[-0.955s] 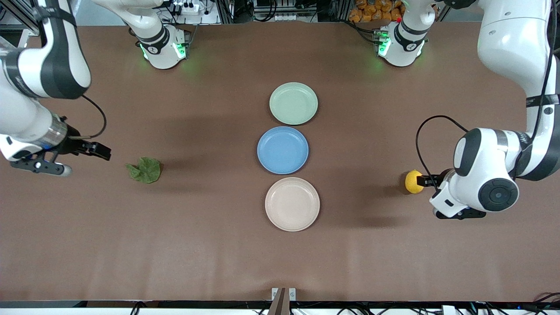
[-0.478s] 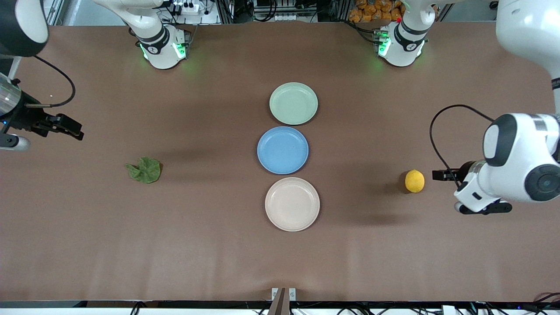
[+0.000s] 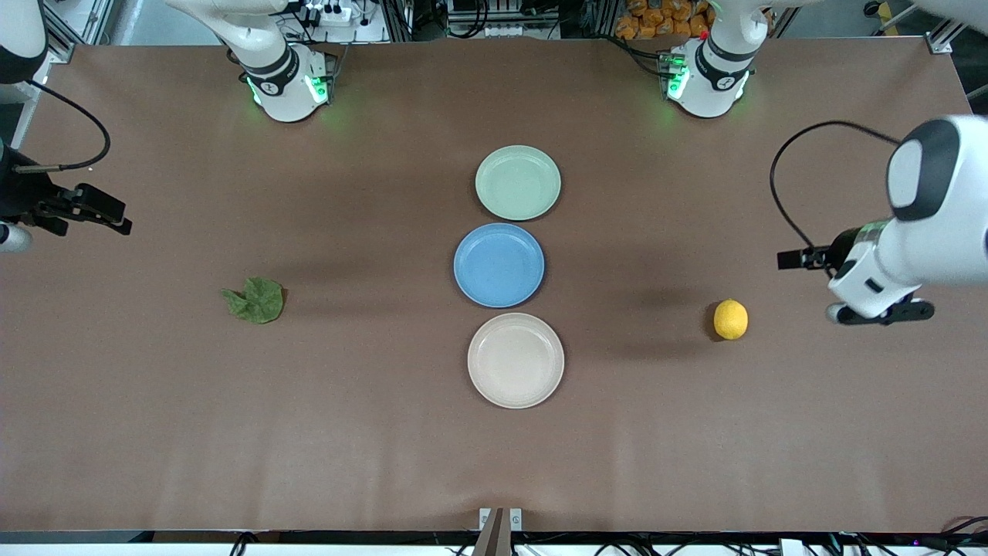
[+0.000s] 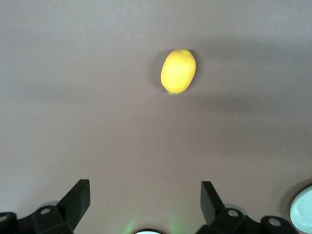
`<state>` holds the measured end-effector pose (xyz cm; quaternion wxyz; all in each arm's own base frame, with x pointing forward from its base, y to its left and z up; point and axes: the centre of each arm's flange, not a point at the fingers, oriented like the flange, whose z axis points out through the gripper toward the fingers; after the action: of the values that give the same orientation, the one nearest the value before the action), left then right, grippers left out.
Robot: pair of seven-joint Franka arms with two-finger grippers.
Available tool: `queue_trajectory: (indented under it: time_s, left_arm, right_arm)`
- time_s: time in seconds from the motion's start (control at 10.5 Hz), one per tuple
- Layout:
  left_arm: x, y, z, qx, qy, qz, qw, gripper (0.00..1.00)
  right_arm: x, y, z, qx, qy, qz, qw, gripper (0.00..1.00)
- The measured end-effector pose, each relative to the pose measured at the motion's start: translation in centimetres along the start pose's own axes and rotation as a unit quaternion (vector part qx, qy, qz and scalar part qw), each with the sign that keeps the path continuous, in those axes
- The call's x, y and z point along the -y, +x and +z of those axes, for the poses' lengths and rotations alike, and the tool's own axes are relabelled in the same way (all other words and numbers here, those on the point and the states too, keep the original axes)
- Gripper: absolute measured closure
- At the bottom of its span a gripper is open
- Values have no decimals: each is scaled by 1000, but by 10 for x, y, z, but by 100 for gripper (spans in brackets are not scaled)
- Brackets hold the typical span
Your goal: Pick lemon and lettuce from plates
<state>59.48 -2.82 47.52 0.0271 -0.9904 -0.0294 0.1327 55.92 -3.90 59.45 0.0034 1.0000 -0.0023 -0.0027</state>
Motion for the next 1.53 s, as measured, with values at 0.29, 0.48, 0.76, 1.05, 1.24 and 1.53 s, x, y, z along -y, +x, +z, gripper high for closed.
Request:
queue_trajectory:
  time_s: [0.29, 0.48, 0.76, 1.05, 1.24, 1.53]
  left_arm:
    - [9, -63, -58, -27, -5, -3, 1000, 0]
    - [13, -98, -87, -38, -8, -4, 999, 0]
    - [9, -113, -109, -63, -9, 1, 998, 0]
    - [5, -117, -132, -90, -12, 5, 996, 0]
    - [7, -118, -139, -98, -12, 18, 995, 0]
    - [12, -106, -131, -91, -12, 19, 996, 0]
  right_arm:
    - [-3, -6, -37, -9, -5, 2, 1000, 0]
    - [-1, -6, -40, -10, -5, 1, 1000, 0]
    - [3, -4, -38, -8, -5, -3, 1000, 0]
    - [3, -4, -41, -12, -5, -3, 1000, 0]
    - [5, -3, -43, -15, 3, 0, 1000, 0]
    - [8, -2, -42, -16, 21, 9, 1000, 0]
